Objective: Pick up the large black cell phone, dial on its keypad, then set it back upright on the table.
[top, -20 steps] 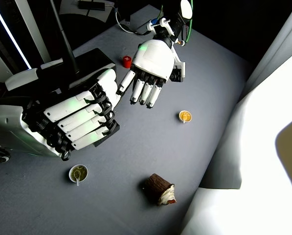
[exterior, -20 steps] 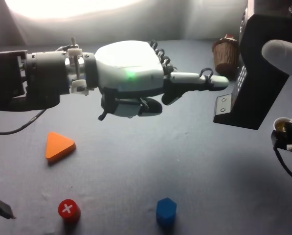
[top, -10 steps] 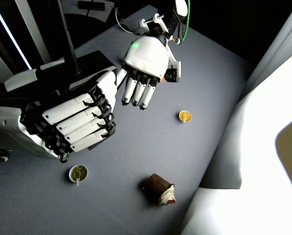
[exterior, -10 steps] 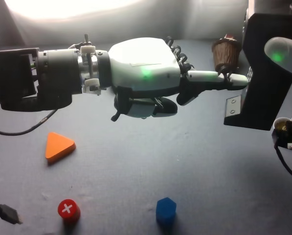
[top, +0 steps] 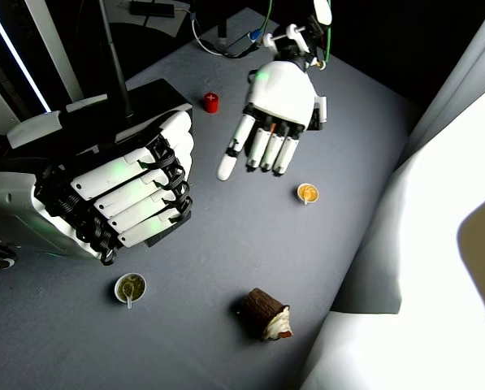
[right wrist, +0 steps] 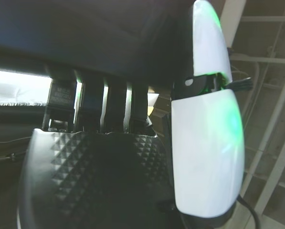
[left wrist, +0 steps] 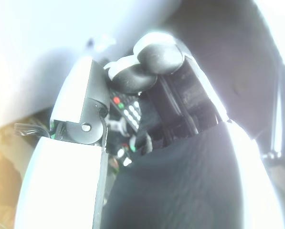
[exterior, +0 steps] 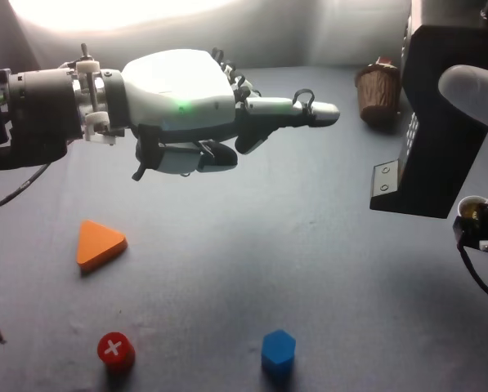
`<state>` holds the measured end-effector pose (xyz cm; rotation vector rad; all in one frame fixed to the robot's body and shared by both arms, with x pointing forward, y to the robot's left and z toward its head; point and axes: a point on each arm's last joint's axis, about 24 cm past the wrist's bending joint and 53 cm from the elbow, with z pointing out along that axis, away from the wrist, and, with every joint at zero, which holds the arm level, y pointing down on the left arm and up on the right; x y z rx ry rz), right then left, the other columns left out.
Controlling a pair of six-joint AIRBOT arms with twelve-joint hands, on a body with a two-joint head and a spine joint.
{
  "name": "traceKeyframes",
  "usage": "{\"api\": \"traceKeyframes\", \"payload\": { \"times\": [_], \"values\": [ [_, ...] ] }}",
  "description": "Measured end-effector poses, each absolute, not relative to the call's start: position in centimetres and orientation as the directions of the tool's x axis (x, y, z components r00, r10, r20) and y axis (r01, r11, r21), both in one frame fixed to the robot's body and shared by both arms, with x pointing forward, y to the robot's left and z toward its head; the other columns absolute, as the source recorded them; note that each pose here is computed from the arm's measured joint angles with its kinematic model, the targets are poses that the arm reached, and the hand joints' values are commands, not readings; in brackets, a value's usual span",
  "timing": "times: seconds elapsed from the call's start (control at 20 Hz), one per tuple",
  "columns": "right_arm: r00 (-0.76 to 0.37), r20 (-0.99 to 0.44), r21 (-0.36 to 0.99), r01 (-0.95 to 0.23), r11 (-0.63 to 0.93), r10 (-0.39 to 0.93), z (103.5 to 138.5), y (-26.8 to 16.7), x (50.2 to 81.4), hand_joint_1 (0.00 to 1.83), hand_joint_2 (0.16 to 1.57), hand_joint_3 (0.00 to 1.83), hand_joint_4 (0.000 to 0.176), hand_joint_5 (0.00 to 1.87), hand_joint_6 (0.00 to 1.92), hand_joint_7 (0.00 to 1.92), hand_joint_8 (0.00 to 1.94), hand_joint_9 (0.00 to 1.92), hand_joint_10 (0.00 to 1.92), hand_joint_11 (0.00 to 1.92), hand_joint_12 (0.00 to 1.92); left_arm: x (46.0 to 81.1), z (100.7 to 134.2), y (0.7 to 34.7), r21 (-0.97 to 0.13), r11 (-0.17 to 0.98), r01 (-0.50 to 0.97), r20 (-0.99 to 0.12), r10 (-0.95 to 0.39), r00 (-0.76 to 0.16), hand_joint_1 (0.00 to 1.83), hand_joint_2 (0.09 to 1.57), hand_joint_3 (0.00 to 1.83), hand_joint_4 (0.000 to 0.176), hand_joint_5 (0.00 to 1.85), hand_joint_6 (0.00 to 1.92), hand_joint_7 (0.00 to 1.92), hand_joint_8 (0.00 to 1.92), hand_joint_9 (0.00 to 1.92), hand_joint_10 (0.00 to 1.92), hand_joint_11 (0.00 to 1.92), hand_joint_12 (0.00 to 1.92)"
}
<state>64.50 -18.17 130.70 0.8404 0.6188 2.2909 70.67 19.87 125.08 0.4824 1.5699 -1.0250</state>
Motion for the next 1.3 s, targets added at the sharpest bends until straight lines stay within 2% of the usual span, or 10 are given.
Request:
{"api": "traceKeyframes", "payload": {
  "times": [0.15, 0.3, 0.35, 0.45, 0.65, 0.7, 0.85, 0.95, 1.2, 1.3],
  "values": [
    [-0.609, 0.408, 0.600, -0.383, -0.702, 0.680, 130.7, -18.2, 64.5, 1.48, 1.13, 0.00, 0.000, 0.92, 0.89, 0.92, 0.98, 0.90, 1.16, 0.79, 1.67, 70.4, 125.3, 19.4, -0.355, 0.519, 0.777, -0.934, -0.227, -0.275, 1.29, 1.30, 0.01, 0.129, 0.00, 0.00, 0.61, 1.63, 0.83, 1.92, 0.60, 1.92],
    [-0.610, 0.407, 0.601, -0.383, -0.702, 0.680, 130.7, -18.2, 64.5, 1.48, 1.13, 0.00, 0.000, 0.89, 0.93, 0.89, 1.02, 0.89, 1.17, 0.78, 1.68, 70.1, 125.1, 18.2, -0.366, 0.510, 0.778, -0.930, -0.230, -0.287, 1.29, 1.30, 0.00, 0.145, 0.00, 0.00, 0.61, 1.63, 0.76, 1.90, 0.43, 1.92],
    [-0.611, 0.405, 0.601, -0.382, -0.702, 0.680, 130.7, -18.1, 64.5, 1.48, 1.13, 0.00, 0.000, 0.90, 0.92, 0.89, 1.02, 0.88, 1.18, 0.78, 1.68, 69.9, 125.2, 17.5, -0.366, 0.503, 0.783, -0.930, -0.228, -0.288, 1.29, 1.30, 0.00, 0.140, 0.00, 0.00, 0.62, 1.63, 0.78, 1.92, 0.41, 1.92],
    [-0.610, 0.406, 0.601, -0.382, -0.702, 0.680, 130.7, -18.1, 64.5, 1.48, 1.13, 0.00, 0.000, 0.90, 0.93, 0.89, 1.02, 0.89, 1.17, 0.78, 1.68, 69.8, 125.5, 16.9, -0.370, 0.495, 0.786, -0.928, -0.237, -0.287, 1.30, 1.30, 0.00, 0.130, 0.00, 0.00, 0.63, 1.62, 0.87, 1.92, 0.64, 1.92],
    [-0.612, 0.408, 0.601, -0.379, -0.704, 0.678, 130.7, -18.0, 64.4, 1.48, 1.13, 0.00, 0.000, 0.90, 0.94, 0.91, 0.99, 0.90, 1.14, 0.80, 1.65, 69.4, 125.9, 14.7, -0.378, 0.467, 0.799, -0.924, -0.249, -0.291, 1.30, 1.30, 0.00, 0.123, 0.00, 0.00, 0.63, 1.63, 0.88, 1.92, 0.83, 1.92],
    [-0.611, 0.408, 0.601, -0.380, -0.703, 0.679, 130.7, -18.0, 64.4, 1.48, 1.13, 0.00, 0.000, 0.88, 0.97, 0.89, 1.02, 0.88, 1.16, 0.80, 1.66, 69.2, 126.0, 14.1, -0.383, 0.453, 0.805, -0.921, -0.252, -0.296, 1.30, 1.30, 0.00, 0.119, 0.00, 0.00, 0.63, 1.62, 0.89, 1.92, 0.83, 1.92],
    [-0.592, 0.423, 0.595, -0.390, -0.703, 0.686, 130.7, -18.8, 64.7, 1.48, 1.13, 0.00, 0.000, 0.87, 0.98, 0.88, 1.04, 0.89, 1.16, 0.79, 1.66, 68.6, 125.8, 12.7, -0.389, 0.434, 0.813, -0.919, -0.240, -0.312, 1.30, 1.29, 0.00, 0.136, 0.00, 0.00, 0.64, 1.62, 0.90, 1.92, 0.76, 1.92],
    [-0.591, 0.421, 0.590, -0.397, -0.702, 0.688, 130.8, -19.0, 64.6, 1.48, 1.14, 0.00, 0.000, 0.87, 0.99, 0.88, 1.04, 0.88, 1.16, 0.80, 1.65, 68.5, 125.9, 12.5, -0.399, 0.426, 0.812, -0.915, -0.246, -0.320, 1.30, 1.29, 0.00, 0.127, 0.00, 0.00, 0.64, 1.62, 0.91, 1.92, 0.74, 1.92],
    [-0.607, 0.395, 0.599, -0.398, -0.694, 0.690, 131.0, -18.6, 64.6, 1.48, 1.13, 0.00, 0.000, 0.87, 0.98, 0.89, 1.00, 0.91, 1.14, 0.81, 1.64, 67.8, 126.3, 13.7, -0.431, 0.390, 0.813, -0.899, -0.260, -0.352, 1.30, 1.30, 0.00, 0.135, 0.00, 0.00, 0.63, 1.63, 0.91, 1.92, 0.77, 1.92],
    [-0.604, 0.390, 0.603, -0.403, -0.688, 0.696, 130.9, -18.8, 64.8, 1.48, 1.13, 0.00, 0.000, 0.86, 0.99, 0.89, 1.01, 0.90, 1.14, 0.80, 1.65, 67.1, 126.8, 15.0, -0.467, 0.357, 0.809, -0.880, -0.272, -0.389, 1.30, 1.29, 0.00, 0.126, 0.00, 0.00, 0.64, 1.61, 0.90, 1.92, 0.79, 1.92]
  ]
}}
